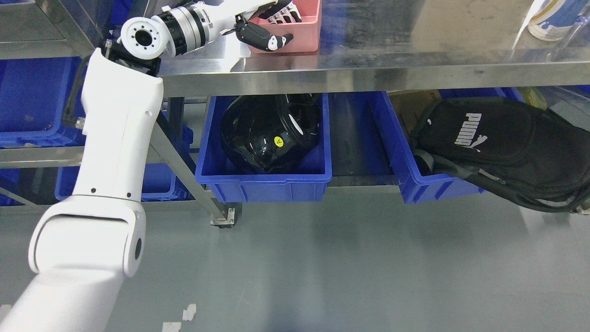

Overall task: Place storage box into left shelf container
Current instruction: 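Close the left hand fingers on the pink box's rim, then lift the pink box off the shelf with the left hand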

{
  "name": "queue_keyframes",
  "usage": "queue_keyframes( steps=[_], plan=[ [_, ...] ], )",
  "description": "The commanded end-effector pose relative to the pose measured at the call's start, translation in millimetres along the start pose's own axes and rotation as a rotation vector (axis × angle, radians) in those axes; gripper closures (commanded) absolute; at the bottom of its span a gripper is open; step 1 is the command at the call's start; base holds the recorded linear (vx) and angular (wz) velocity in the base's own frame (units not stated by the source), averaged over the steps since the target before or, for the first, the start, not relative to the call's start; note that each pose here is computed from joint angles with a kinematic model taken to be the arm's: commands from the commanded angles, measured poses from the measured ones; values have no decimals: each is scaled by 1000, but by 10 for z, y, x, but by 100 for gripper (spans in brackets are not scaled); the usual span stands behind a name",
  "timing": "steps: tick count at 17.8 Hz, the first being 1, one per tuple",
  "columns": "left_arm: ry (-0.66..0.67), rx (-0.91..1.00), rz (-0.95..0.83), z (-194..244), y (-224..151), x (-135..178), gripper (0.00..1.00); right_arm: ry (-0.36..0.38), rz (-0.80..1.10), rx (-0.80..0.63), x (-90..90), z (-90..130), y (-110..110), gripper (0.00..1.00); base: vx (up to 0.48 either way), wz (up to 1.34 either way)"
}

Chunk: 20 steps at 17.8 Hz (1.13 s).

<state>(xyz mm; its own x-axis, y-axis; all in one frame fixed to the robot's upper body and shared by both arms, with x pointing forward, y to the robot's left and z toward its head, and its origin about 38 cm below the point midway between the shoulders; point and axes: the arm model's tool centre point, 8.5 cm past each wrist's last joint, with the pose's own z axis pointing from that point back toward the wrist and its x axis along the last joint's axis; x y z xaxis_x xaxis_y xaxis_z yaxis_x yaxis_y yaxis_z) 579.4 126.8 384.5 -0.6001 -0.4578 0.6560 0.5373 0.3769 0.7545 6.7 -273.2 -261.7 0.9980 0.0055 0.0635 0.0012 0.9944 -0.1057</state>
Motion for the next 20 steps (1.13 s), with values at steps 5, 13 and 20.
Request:
queue_keyframes(
  steps=[5,13,20],
  plan=[
    [-453,283,636,395,295,-152,100,-26,-4,-11,111,-8,-108,0,4,0],
    [-866,425,794,869,318,36,100,-26,-4,-13,111,-8,-109,0,0,0],
    [-924,556,685,1248,-312,265,99,-26,-4,-11,111,-8,-108,0,0,0]
  ],
)
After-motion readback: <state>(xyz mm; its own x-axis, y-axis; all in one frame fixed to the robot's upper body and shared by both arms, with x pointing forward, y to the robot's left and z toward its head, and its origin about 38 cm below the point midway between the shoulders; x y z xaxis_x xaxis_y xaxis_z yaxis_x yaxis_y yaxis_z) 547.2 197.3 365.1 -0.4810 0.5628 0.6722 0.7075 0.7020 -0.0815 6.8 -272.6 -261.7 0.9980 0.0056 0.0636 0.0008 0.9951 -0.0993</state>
